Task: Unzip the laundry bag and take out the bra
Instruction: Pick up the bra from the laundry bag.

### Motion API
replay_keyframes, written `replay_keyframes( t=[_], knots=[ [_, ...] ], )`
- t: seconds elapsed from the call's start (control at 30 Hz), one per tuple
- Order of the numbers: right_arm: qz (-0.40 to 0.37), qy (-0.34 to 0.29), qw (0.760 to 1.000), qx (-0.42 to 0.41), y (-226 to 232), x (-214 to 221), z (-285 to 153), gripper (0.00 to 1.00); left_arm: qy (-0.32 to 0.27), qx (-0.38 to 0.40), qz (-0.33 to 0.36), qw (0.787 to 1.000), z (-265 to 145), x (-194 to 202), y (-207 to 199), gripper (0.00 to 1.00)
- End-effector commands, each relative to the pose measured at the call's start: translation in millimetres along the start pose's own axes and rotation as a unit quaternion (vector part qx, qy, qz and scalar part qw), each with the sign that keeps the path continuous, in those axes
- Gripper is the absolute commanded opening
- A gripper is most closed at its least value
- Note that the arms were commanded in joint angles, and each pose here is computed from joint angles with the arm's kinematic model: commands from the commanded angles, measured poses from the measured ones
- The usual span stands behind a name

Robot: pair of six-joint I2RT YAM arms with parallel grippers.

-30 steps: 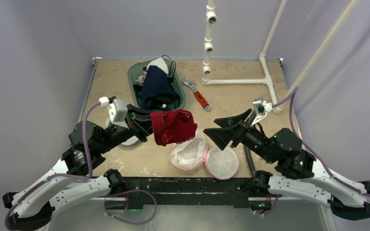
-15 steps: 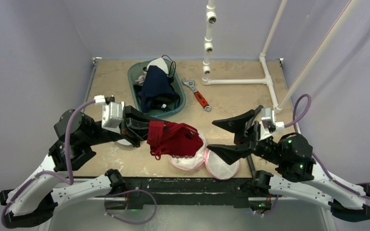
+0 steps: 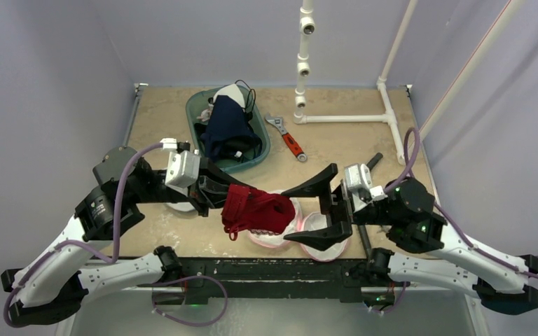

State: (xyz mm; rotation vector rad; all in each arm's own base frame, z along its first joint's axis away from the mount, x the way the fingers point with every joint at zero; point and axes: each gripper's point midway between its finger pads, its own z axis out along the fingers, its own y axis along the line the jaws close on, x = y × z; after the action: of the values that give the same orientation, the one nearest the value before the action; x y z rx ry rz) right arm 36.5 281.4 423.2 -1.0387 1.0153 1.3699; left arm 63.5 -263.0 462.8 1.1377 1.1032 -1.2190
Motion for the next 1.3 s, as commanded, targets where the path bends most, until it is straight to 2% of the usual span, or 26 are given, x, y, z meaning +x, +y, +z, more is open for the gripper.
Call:
replay_keyframes(
  t=[0.0, 0.13, 0.37, 0.53, 0.6, 0.7, 0.73, 0.77, 0.8, 0.83, 0.9, 0.97, 1.03, 1.13, 1.27],
  knots=[
    [-0.006, 0.006, 0.999, -0.033, 10.8, -5.0, 2.6, 0.86, -0.027, 0.017, 0.036, 0.999, -5.1, -24.8, -9.1, 0.0],
    [0.001, 0.021, 0.999, -0.025, 6.7, 3.4, 3.9, 0.82, -0.032, 0.015, 0.042, 0.999, -6.5, -29.0, -9.6, 0.0],
    [0.014, 0.057, 0.998, -0.024, 0.4, 20.3, 13.9, 0.66, -0.038, 0.01, 0.044, 0.998, -6.9, -32.8, -8.0, 0.0],
    [0.02, 0.061, 0.997, -0.032, 1.1, 22.1, 18.8, 0.54, -0.037, 0.0, 0.043, 0.998, -7.2, -31.3, -4.8, 0.0],
    [0.025, 0.059, 0.997, -0.036, 2.3, 21.6, 20.2, 0.41, -0.034, -0.005, 0.041, 0.999, -6.5, -28.3, -2.3, 0.0],
    [0.039, 0.049, 0.997, -0.042, 4.7, 20.9, 21.8, 0.1, -0.019, -0.032, 0.036, 0.999, -6.9, -18.6, 7.4, 0.01],
    [0.039, 0.048, 0.997, -0.038, 3.6, 20.6, 22.2, 0.02, -0.011, -0.047, 0.033, 0.998, -8.1, -13.6, 12.6, 0.1],
    [0.04, 0.046, 0.998, -0.034, 2.1, 20.3, 22.6, 0.0, -0.004, -0.061, 0.029, 0.998, -9.6, -7.7, 17.4, 0.24],
    [0.04, 0.044, 0.998, -0.028, -0.2, 19.8, 23.1, 0.0, 0.005, -0.081, 0.024, 0.996, -12.1, 1.0, 23.7, 0.4],
    [0.04, 0.039, 0.998, -0.017, -3.8, 17.8, 23.2, 0.0, 0.008, -0.106, 0.018, 0.994, -16.2, 6.8, 30.5, 0.51],
    [0.041, 0.026, 0.999, 0.021, -15.6, 11.7, 22.7, 0.0, 0.011, -0.162, 0.009, 0.987, -28.9, 17.0, 43.7, 0.67],
    [0.037, 0.006, 0.997, 0.073, -32.4, 0.2, 19.8, 0.0, 0.001, -0.237, -0.003, 0.971, -51.4, 22.5, 59.2, 0.76],
    [0.039, -0.013, 0.99, 0.135, -52.6, -12.4, 16.3, 0.0, -0.016, -0.326, -0.017, 0.945, -80.0, 24.9, 77.6, 0.82],
    [0.048, -0.029, 0.97, 0.237, -88.7, -24.6, 11.6, 0.0, -0.051, -0.463, -0.041, 0.884, -134.6, 25.7, 100.4, 0.91],
    [0.058, -0.023, 0.946, 0.317, -123.6, -21.8, 18.8, 0.0, -0.094, -0.586, -0.069, 0.802, -197.0, 29.0, 111.4, 0.95]
  ],
)
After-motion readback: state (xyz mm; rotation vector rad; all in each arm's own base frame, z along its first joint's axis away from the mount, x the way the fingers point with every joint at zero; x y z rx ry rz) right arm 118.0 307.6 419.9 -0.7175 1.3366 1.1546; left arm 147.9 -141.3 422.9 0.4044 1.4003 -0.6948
